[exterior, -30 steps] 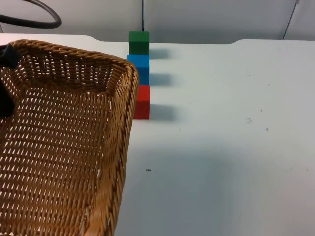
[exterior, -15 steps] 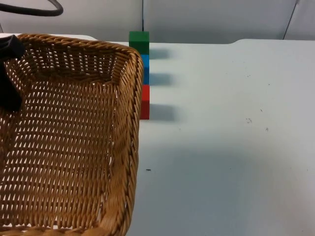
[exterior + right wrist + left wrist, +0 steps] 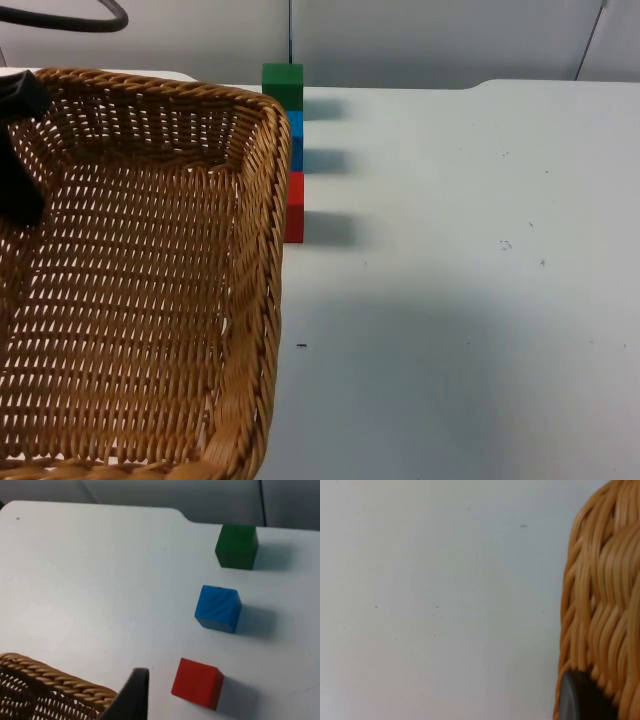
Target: Pick up the basket with the left hand and place the blue cube into the basket with the right hand.
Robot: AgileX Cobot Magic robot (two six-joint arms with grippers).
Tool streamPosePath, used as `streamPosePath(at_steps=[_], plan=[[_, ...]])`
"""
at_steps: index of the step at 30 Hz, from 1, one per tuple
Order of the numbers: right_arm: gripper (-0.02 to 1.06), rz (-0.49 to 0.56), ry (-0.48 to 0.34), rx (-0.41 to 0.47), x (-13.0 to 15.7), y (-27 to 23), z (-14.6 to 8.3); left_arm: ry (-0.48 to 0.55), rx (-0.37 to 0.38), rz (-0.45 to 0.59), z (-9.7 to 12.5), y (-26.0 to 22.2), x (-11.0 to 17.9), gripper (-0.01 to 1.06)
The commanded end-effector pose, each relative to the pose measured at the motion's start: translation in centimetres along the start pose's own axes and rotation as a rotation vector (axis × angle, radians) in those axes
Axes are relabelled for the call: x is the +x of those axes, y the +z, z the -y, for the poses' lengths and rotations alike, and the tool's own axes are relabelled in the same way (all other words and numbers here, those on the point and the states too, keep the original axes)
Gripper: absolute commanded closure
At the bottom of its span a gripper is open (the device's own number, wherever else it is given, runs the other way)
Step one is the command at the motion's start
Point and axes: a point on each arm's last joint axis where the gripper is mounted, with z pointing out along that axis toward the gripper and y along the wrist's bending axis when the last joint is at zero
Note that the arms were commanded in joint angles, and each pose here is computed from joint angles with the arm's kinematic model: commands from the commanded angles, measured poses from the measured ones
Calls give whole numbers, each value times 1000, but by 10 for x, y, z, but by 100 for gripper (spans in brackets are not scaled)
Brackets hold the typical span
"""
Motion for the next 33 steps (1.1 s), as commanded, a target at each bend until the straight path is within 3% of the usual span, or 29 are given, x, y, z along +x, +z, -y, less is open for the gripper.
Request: streamPosePath(at_steps=[1,12,14,18,23,27,33], plan=[[6,-17,39,-5,1,26,-8,-21,22,14,2,-3,-2,105],[11,-120,164,9,10,121,-13,6,-1,7,0,-3,-1,105],[11,-143,181,61,8,135,-8,11,-6,4,0,-3,-1,105],[13,-158,175,128,8,148,-8,11,-6,4,0,-3,-1,105],[15,-151,201,125,7,168,-16,11,-10,13,-1,-3,-2,105],[15,-179,204,182,12,183,-19,11,-13,19,-1,-3,-2,105],[15,-230,161,239,23,208,-19,2,-5,25,0,-3,-3,105]])
